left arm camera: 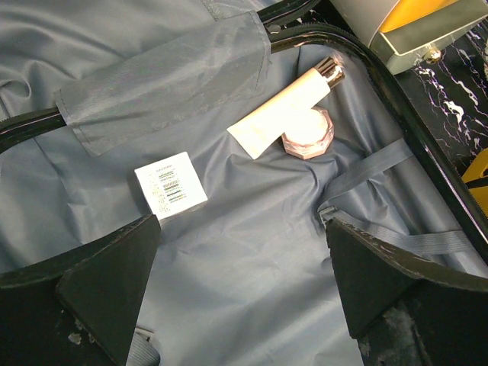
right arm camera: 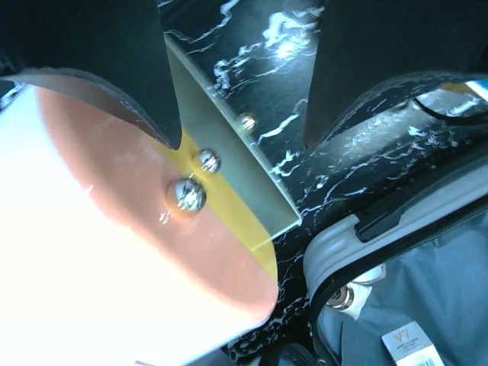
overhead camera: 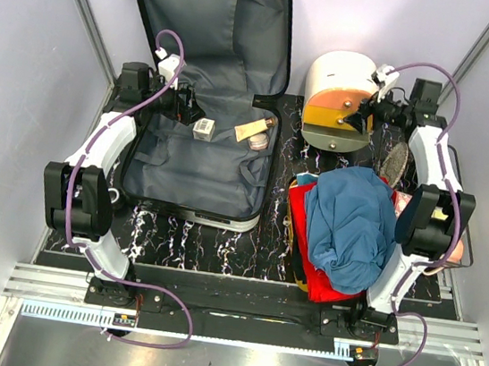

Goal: Open, take out, and arrange the luggage

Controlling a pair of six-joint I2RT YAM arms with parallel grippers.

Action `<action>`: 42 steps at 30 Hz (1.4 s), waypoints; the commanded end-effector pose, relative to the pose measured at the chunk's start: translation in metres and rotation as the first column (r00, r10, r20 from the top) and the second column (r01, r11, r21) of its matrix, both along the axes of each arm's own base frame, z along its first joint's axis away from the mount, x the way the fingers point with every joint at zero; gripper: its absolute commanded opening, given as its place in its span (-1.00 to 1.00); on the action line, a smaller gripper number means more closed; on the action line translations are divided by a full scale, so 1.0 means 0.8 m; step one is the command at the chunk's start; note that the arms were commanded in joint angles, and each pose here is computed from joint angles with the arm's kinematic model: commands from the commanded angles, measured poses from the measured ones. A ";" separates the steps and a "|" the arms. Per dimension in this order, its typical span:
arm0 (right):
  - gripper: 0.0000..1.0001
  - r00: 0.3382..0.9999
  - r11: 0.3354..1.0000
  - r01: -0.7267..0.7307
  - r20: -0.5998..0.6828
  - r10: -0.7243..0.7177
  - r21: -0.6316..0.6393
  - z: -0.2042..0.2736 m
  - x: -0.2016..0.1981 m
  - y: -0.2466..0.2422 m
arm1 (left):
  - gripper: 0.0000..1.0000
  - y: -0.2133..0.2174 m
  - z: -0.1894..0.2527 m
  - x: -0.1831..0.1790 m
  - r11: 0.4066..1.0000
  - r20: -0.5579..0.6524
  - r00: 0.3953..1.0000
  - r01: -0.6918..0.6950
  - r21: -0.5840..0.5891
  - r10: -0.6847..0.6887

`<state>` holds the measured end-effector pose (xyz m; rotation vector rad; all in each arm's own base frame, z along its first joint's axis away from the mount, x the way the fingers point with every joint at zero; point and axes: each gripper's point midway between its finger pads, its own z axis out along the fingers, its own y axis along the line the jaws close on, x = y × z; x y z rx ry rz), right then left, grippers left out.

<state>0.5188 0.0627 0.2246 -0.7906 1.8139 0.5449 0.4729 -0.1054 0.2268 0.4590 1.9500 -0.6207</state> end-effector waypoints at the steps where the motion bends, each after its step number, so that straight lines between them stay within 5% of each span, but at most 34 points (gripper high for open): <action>1: 0.43 0.955 0.953 -0.279 0.070 0.288 -0.117 0.008 -0.020 0.029 | 0.93 -0.004 0.040 -0.008 0.999 0.096 0.995 0.037 -0.001 -0.036; 15: 0.08 0.849 0.776 -0.492 -0.021 0.528 -0.394 -0.051 -0.013 0.084 | 0.91 -0.003 0.037 -0.002 1.000 0.088 0.996 0.031 -0.003 -0.031; 38: 0.17 0.846 0.675 -0.533 -0.304 0.437 -0.511 -0.158 -0.001 0.066 | 0.90 -0.005 0.027 0.009 0.999 0.072 0.997 0.040 -0.005 -0.040; 41: 0.09 0.835 0.669 -0.550 -0.332 0.439 -0.500 -0.167 -0.005 0.064 | 0.90 -0.005 0.025 0.009 0.999 0.070 0.997 0.042 -0.004 -0.042; 42: -0.09 0.831 0.670 -0.556 -0.333 0.445 -0.492 -0.167 -0.007 0.066 | 0.90 -0.005 0.025 0.009 0.999 0.071 0.997 0.044 -0.004 -0.044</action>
